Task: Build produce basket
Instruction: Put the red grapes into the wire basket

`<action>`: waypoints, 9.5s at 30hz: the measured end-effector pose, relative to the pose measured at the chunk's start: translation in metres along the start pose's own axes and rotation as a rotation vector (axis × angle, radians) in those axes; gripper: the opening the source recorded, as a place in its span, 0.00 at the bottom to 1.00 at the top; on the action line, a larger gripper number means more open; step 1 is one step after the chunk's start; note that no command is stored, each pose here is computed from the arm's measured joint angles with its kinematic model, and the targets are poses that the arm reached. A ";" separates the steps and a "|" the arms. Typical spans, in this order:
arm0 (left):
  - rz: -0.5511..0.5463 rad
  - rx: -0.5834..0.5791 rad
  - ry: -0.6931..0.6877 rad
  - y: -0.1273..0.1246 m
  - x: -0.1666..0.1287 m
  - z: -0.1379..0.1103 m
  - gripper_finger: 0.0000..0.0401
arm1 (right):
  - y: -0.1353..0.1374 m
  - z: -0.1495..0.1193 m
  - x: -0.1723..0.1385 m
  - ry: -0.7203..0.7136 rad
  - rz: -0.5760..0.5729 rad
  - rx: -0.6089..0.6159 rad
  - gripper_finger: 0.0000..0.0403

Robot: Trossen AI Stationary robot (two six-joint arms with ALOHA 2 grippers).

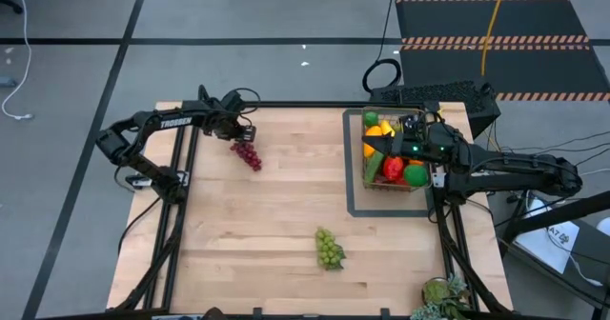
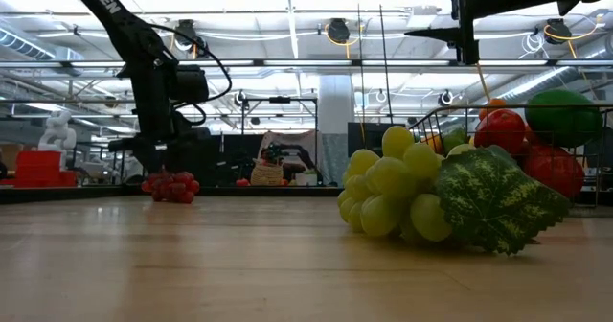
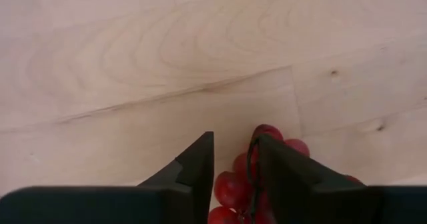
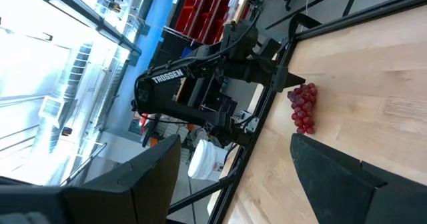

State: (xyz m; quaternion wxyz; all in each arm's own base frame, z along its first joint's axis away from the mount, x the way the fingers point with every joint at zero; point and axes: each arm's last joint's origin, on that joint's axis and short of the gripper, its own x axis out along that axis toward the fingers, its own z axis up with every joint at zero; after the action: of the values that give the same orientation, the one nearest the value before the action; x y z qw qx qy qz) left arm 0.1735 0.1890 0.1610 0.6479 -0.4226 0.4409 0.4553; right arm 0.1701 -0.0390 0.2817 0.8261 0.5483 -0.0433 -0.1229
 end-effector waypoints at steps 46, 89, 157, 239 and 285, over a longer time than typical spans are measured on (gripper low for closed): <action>-0.456 0.177 -0.283 -0.066 -0.123 -0.026 0.00 | -0.001 0.003 0.000 -0.091 -0.044 -0.055 0.68; -1.658 -0.534 -0.649 -0.006 -0.083 -0.066 0.00 | 0.003 -0.008 0.000 -0.031 -0.015 -0.067 0.68; -0.796 1.225 -1.506 -0.139 -0.263 -0.079 0.00 | 0.007 -0.007 -0.001 -0.082 -0.001 -0.086 0.68; -1.348 0.319 -0.919 -0.199 -0.224 -0.088 0.02 | 0.171 -0.015 0.132 0.085 -0.003 -0.917 0.38; -1.412 0.316 -0.926 -0.186 -0.235 -0.076 0.40 | 0.170 -0.005 0.118 0.126 -0.023 -0.981 0.01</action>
State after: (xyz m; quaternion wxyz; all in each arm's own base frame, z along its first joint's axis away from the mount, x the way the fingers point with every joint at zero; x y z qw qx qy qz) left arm 0.2926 0.0232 0.3937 0.9454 -0.2743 -0.1759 0.0051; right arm 0.3117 -0.0018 0.4281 0.9864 0.1014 0.0756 -0.1045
